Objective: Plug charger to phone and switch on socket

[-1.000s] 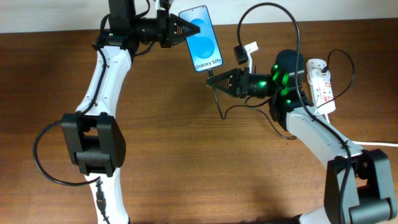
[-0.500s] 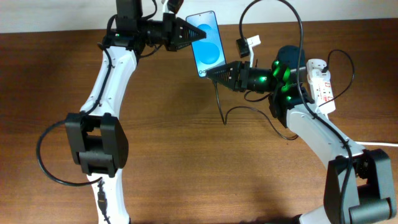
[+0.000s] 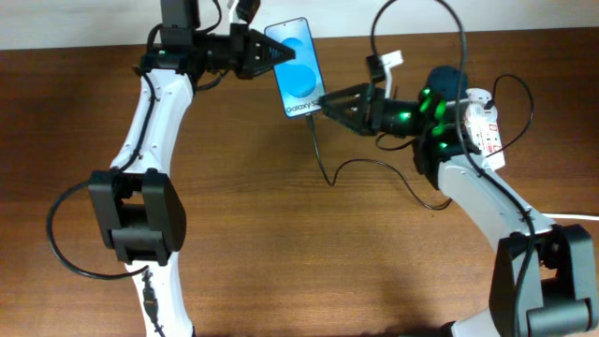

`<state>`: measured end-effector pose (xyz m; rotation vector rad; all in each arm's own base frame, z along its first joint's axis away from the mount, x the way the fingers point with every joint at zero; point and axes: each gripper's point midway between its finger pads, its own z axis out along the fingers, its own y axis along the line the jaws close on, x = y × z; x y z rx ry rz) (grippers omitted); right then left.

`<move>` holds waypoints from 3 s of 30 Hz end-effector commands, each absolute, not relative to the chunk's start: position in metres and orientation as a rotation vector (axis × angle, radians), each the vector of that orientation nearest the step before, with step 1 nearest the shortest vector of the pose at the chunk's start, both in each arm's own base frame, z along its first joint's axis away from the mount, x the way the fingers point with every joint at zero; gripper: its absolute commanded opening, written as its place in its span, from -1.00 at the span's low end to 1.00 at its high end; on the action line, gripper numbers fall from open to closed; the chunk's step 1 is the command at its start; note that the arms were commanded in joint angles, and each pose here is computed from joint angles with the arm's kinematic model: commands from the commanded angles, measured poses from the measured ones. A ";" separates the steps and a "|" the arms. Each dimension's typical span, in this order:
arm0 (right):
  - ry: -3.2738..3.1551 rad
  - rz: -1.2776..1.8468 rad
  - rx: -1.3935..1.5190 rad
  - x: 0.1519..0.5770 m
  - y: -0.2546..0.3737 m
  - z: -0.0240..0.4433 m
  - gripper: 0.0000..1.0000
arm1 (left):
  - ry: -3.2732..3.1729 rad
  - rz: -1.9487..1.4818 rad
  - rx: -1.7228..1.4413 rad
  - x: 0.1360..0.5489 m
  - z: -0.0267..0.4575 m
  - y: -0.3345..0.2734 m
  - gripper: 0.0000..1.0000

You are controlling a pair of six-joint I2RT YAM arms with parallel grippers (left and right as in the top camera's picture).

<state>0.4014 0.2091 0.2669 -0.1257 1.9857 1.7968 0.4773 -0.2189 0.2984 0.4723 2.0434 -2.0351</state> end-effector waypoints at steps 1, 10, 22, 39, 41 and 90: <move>1.987 1.752 -0.079 0.414 0.182 0.264 0.97 | 1.994 -1.988 0.534 0.472 0.284 -0.213 -1.00; 2.250 1.520 0.118 0.410 0.146 0.185 0.97 | 2.278 -1.753 0.286 0.480 0.197 -0.207 -1.00; 2.649 1.023 0.253 0.383 0.106 0.125 0.97 | 2.616 -1.316 0.274 0.465 0.121 -0.178 -1.00; 2.743 0.842 0.189 0.368 0.112 0.128 0.97 | 2.825 -1.285 0.120 0.452 0.064 -0.168 -0.96; 2.750 0.843 0.192 0.366 0.112 0.128 0.97 | 2.881 -1.242 0.038 0.450 0.058 -0.164 -0.95; 2.755 0.839 0.145 0.359 0.112 0.134 0.97 | 3.056 -0.742 -0.184 0.454 0.028 -0.096 0.33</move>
